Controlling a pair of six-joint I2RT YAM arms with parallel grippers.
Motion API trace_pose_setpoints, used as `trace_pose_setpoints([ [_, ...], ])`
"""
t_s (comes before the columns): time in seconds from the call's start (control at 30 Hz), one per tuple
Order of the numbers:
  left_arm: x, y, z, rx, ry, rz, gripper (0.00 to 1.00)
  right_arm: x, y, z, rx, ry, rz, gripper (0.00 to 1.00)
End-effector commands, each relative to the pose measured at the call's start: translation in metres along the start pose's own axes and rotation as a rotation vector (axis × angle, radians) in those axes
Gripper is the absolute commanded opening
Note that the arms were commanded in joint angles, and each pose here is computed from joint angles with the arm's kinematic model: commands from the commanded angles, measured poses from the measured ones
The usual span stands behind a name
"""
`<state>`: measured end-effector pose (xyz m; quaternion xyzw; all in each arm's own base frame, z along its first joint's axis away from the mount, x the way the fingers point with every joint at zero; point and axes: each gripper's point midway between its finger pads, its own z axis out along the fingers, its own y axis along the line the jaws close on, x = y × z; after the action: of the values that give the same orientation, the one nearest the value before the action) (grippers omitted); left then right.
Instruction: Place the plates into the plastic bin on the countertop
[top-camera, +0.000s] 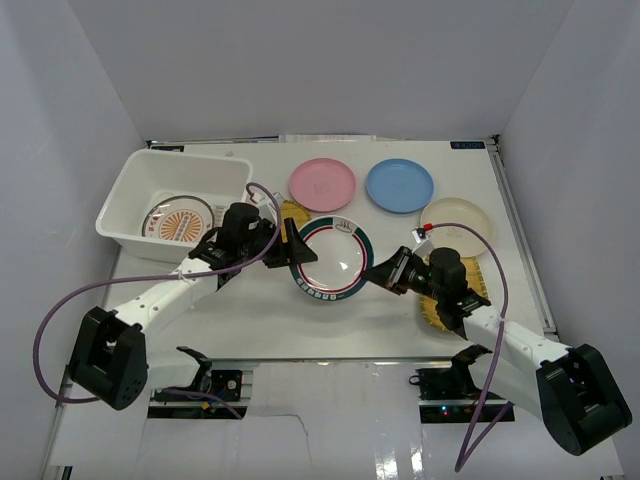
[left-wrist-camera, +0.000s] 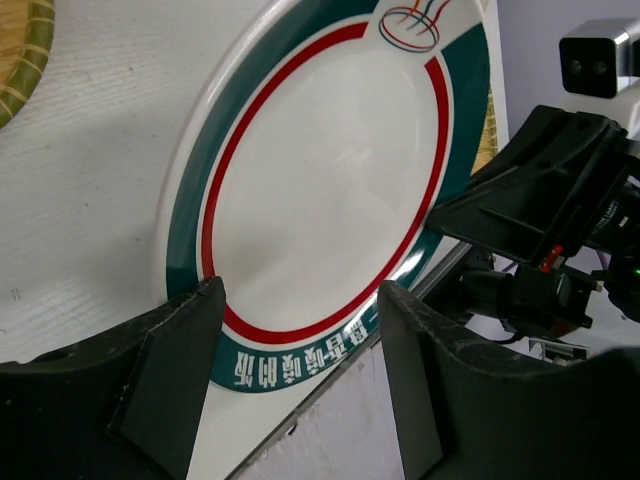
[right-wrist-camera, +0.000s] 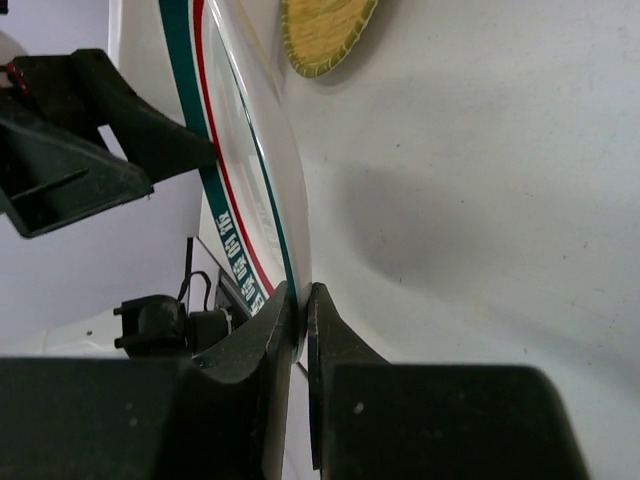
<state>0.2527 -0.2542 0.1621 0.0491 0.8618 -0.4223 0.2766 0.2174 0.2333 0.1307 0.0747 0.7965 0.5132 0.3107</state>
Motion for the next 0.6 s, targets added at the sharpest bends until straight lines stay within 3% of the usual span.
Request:
trace_pose_setpoints([
  [0.0, -0.021, 0.005, 0.005, -0.048, -0.089, 0.048, 0.72, -0.016, 0.065, -0.008, -0.242, -0.01, -0.093, 0.08],
  [0.07, -0.022, 0.009, 0.003, -0.069, -0.107, 0.06, 0.65, -0.016, 0.067, -0.009, -0.248, -0.013, -0.098, 0.08],
  [0.37, -0.013, -0.003, -0.025, -0.054, -0.111, 0.104, 0.72, -0.028, 0.067, -0.016, -0.225, -0.083, -0.124, 0.08],
  [0.57, -0.008, 0.022, -0.038, -0.186, -0.137, 0.111, 0.71, -0.026, 0.079, -0.021, -0.253, -0.052, -0.147, 0.08],
])
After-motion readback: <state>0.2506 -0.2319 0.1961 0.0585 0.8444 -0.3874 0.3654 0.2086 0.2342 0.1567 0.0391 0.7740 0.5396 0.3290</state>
